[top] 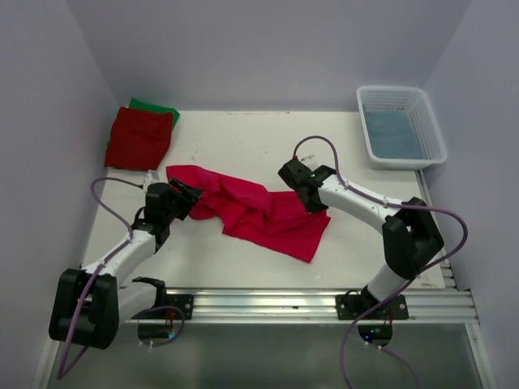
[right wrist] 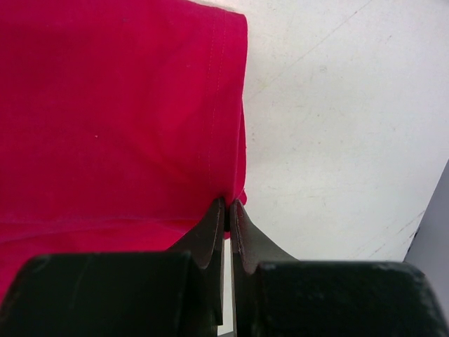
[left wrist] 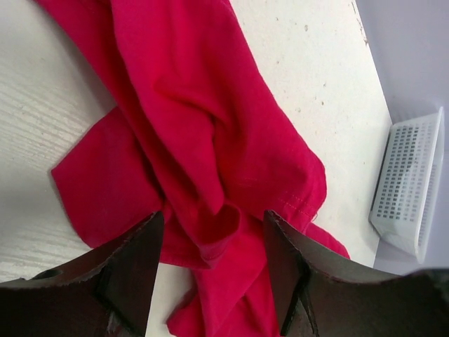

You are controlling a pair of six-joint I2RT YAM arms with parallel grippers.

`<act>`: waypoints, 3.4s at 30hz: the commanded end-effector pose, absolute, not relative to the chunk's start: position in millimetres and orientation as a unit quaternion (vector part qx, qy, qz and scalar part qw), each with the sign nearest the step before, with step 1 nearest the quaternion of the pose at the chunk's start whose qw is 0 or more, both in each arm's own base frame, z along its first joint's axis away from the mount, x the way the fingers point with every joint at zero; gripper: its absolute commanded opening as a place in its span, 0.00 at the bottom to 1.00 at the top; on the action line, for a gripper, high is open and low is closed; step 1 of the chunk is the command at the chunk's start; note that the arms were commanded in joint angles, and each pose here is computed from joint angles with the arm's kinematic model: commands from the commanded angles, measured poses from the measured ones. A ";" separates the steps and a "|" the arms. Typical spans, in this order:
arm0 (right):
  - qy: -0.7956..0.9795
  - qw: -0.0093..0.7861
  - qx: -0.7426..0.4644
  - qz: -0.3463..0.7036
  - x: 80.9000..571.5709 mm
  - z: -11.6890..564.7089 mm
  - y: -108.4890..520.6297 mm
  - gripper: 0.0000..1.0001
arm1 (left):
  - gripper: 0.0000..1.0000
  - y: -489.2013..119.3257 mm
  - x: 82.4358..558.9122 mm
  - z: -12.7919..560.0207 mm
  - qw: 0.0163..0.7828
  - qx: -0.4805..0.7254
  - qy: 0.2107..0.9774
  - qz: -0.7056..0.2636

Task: Fold and stack the t-shirts
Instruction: Flatten out the tshirt

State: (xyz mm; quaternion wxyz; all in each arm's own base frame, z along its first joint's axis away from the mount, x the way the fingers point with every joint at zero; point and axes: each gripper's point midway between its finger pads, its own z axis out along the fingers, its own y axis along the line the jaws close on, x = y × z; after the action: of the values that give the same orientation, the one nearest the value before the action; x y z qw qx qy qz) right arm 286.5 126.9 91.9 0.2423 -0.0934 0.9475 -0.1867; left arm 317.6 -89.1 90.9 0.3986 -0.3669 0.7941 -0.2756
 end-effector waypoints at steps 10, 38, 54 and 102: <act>0.945 0.249 -0.087 -0.193 289.3 91.2 123.2 0.00 | 0.61 -83.6 338.4 98.5 0.453 -0.386 0.743 -0.305; 0.943 0.247 -0.089 -0.205 288.1 88.2 118.9 0.00 | 0.58 -100.1 355.0 85.8 0.425 -0.390 0.744 -0.338; 0.942 0.249 -0.089 -0.209 289.1 89.4 117.2 0.00 | 0.40 -107.8 365.5 93.0 0.431 -0.381 0.731 -0.367; 0.947 0.229 -0.071 -0.215 284.2 68.4 110.9 0.30 | 0.00 -111.9 353.1 110.6 0.415 -0.361 0.754 -0.360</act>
State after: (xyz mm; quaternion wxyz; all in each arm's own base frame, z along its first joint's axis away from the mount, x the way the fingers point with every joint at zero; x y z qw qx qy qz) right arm 279.9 113.6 73.7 0.2210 -0.0876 0.9492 -0.2061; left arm 348.2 -114.4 107.3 0.4034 -0.3669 0.7537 -0.3670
